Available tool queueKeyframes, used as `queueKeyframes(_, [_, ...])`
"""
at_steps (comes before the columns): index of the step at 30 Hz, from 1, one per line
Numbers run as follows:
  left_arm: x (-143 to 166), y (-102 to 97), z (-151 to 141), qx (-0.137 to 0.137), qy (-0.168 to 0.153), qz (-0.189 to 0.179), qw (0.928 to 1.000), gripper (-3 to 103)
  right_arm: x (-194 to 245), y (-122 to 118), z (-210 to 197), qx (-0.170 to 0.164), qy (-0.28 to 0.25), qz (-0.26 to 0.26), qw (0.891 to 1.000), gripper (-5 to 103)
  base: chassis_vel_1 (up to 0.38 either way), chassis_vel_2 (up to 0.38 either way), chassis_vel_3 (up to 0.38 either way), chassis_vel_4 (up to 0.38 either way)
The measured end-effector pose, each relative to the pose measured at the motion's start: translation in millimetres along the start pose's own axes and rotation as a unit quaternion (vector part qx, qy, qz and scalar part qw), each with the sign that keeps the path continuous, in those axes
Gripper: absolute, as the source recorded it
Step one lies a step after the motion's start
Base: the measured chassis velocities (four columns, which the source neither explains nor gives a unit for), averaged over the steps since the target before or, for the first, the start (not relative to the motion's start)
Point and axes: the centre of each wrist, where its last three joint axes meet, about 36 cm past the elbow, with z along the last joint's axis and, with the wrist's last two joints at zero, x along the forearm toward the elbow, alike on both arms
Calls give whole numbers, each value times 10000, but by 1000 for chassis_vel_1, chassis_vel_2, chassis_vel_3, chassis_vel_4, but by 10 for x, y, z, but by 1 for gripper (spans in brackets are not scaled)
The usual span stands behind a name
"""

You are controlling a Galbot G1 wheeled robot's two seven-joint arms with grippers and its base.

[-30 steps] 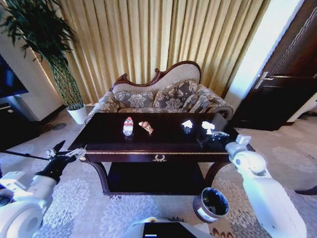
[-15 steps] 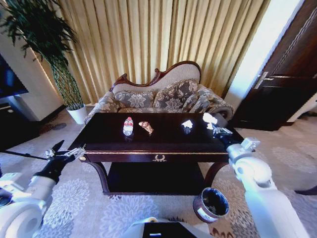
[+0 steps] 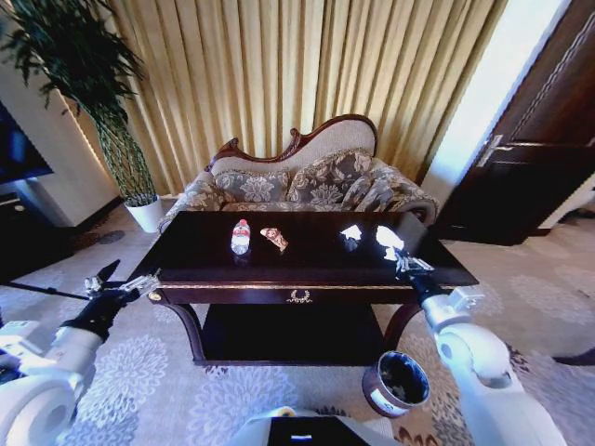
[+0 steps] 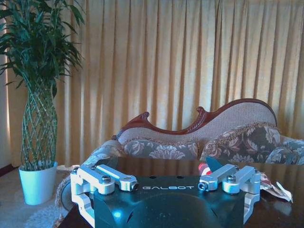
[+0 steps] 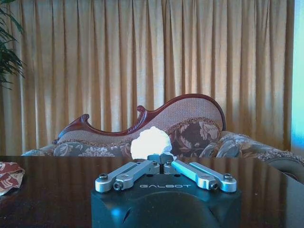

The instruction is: Move to the front of the table and place the trash on the table into the trash bin.

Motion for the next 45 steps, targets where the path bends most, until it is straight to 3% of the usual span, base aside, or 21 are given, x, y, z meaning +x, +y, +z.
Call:
queueKeyframes(26, [45, -41, 11, 48, 38, -2, 10000, 100, -1, -147, 148, -201, -6, 324, 9993, 0, 133, -138, -136, 130])
queueKeyframes(35, [45, -38, 41, 141, 19, 32, 9999, 100, 173, -580, 720, -227, 899, 807, 9924, 0, -35, 27, 38, -26])
queueKeyframes(39, [36, -27, 111, 183, 57, 11, 9998, 100, 150, -733, 1131, -372, 1412, 1112, 9830, 0, 0, 0, 0, 0])
queueKeyframes(45, [32, -10, 155, 184, 42, -5, 9998, 100, -3, -837, 1895, -224, 2364, 1340, 9621, 0, 0, 0, 0, 0])
